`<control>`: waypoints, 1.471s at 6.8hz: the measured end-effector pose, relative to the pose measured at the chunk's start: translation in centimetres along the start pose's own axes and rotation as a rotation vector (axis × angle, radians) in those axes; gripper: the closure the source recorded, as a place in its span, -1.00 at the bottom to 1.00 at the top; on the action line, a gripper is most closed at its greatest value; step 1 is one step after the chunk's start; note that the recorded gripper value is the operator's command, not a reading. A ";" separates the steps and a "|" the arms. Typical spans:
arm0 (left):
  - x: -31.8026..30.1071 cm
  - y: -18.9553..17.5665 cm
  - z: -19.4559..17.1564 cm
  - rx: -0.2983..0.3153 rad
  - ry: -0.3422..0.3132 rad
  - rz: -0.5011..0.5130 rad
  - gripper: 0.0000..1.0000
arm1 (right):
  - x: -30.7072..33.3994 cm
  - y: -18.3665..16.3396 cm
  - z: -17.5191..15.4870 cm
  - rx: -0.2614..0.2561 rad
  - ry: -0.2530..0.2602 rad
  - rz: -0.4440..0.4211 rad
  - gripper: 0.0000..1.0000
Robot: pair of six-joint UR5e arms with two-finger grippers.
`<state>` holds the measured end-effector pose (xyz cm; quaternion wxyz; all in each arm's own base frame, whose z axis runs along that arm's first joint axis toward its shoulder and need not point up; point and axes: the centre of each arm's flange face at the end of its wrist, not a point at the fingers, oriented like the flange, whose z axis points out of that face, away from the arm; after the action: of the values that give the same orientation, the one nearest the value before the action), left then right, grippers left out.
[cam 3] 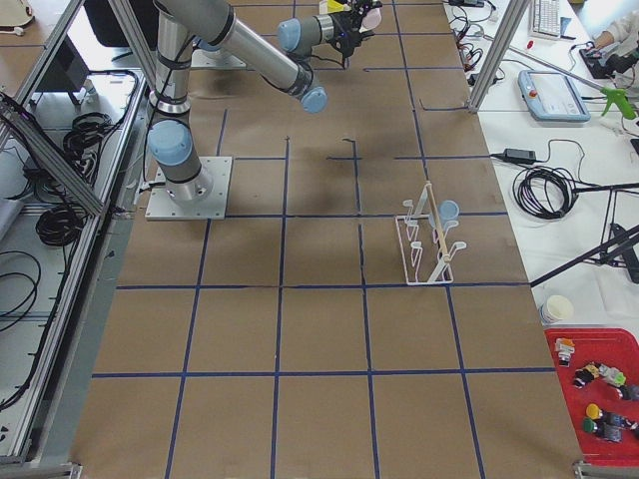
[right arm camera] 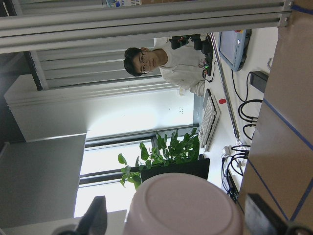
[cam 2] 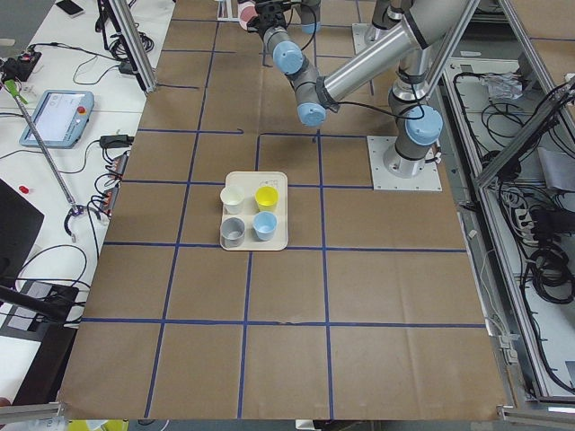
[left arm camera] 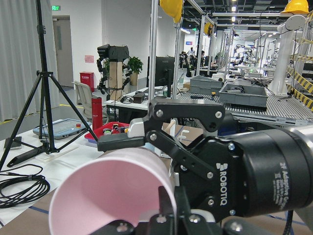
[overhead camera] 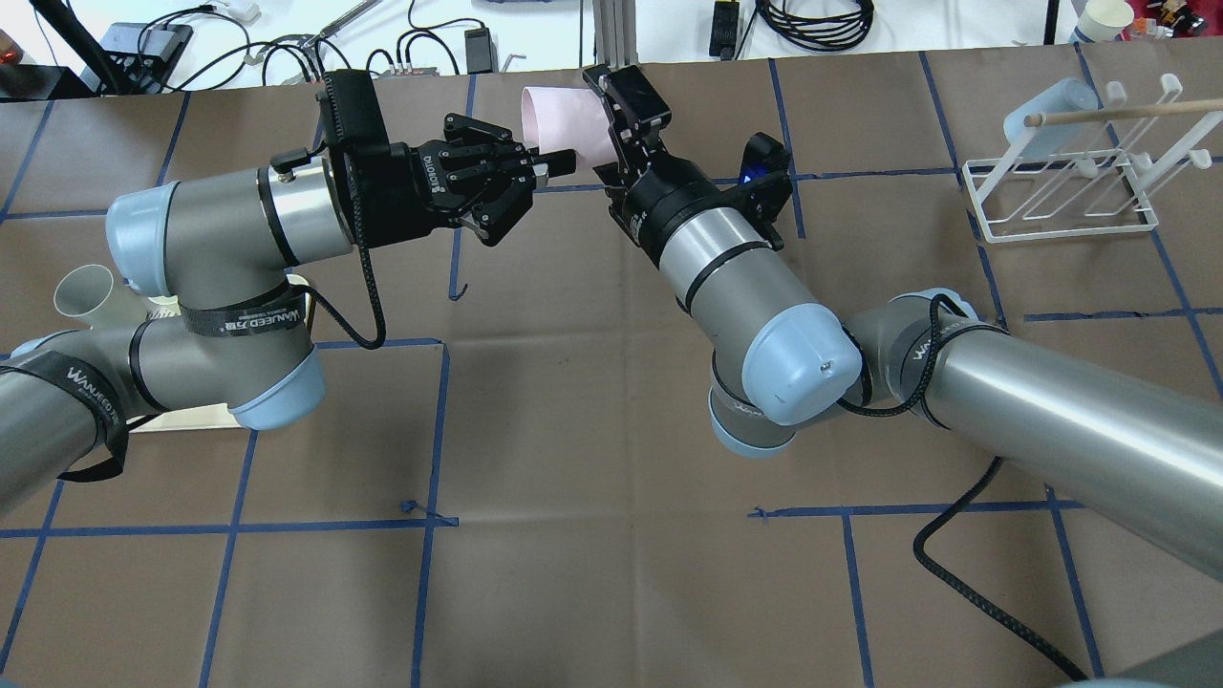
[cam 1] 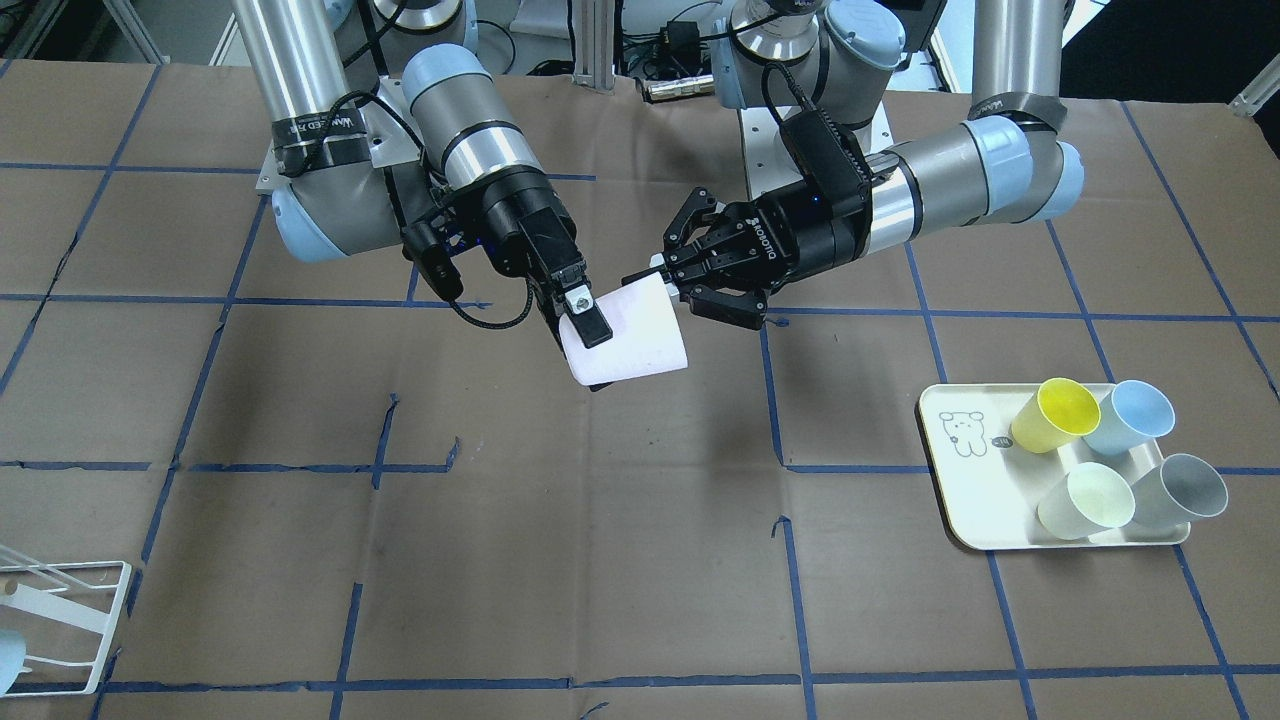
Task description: Transfer IKEA cup to right arm and place on rack
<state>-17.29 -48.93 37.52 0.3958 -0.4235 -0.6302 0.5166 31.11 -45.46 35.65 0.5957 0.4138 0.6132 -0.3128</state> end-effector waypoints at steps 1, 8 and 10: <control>0.0 0.0 0.0 0.000 0.000 -0.004 1.00 | -0.3 0.2 -0.1 -0.005 -0.005 0.011 -1.00; 0.0 -0.2 0.0 0.001 0.000 -0.008 1.00 | -0.4 0.3 -0.2 -0.007 -0.007 0.016 -0.48; 0.0 -0.2 0.0 0.001 -0.001 -0.006 0.88 | -0.4 0.3 -0.2 -0.009 -0.007 0.018 -0.35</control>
<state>-17.29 -48.90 37.73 0.3974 -0.4212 -0.6314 0.5157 31.29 -45.22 36.07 0.6025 0.4154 0.6088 -0.3063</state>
